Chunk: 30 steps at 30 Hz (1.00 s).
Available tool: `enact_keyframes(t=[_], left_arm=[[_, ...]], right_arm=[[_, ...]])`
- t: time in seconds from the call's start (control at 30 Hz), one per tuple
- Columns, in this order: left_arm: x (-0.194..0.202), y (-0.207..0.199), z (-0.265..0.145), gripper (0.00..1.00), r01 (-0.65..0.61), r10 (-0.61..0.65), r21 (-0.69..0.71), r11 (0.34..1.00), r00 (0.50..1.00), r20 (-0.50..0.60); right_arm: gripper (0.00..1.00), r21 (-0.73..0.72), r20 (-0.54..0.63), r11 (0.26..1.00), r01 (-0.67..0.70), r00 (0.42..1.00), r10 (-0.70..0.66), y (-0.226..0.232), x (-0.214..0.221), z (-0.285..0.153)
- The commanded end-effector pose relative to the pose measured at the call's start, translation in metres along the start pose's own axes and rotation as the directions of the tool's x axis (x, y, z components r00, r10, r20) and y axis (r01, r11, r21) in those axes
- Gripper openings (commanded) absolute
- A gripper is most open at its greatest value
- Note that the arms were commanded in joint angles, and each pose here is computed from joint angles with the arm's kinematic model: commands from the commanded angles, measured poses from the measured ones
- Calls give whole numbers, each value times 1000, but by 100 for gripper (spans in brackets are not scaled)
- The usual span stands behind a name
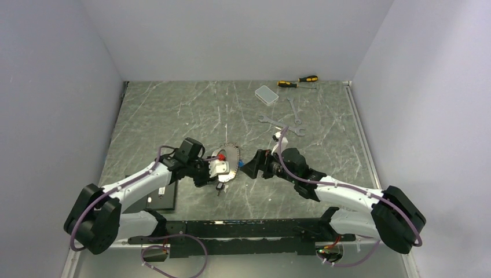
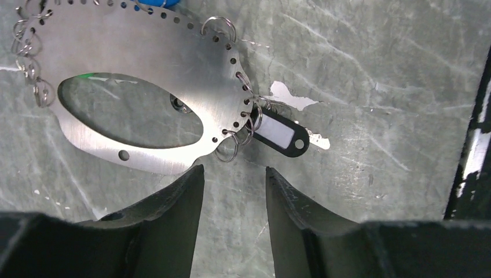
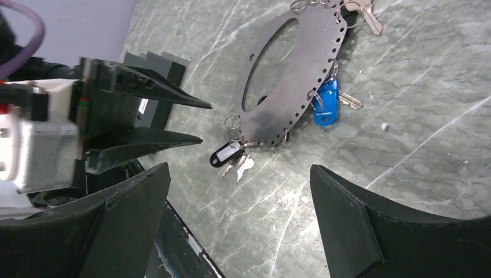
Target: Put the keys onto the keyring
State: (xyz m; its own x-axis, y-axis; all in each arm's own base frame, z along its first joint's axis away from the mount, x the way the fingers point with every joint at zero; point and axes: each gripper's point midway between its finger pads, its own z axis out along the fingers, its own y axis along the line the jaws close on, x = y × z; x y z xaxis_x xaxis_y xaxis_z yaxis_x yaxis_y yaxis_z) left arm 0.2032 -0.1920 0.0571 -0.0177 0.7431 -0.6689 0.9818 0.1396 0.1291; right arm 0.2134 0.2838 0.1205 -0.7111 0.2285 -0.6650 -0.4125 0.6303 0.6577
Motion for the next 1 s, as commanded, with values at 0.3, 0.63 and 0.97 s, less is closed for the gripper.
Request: enact_keyframes(t=[0.3,0.63,0.97], left_arm=[[9,8,20,36,-143,143,15,990,990,-3],[12,11,29,35,-154,154,16,988,988,4],[15,9,34,21,-163,163,36,986,987,-1]], right_arm=[[96,-113,59,992,48,997,-42,19,-13,-19],[96,-124,66,991,56,997,-48,19,-13,-25],[96,-127,59,990,57,997,-50,16,-12,-26]])
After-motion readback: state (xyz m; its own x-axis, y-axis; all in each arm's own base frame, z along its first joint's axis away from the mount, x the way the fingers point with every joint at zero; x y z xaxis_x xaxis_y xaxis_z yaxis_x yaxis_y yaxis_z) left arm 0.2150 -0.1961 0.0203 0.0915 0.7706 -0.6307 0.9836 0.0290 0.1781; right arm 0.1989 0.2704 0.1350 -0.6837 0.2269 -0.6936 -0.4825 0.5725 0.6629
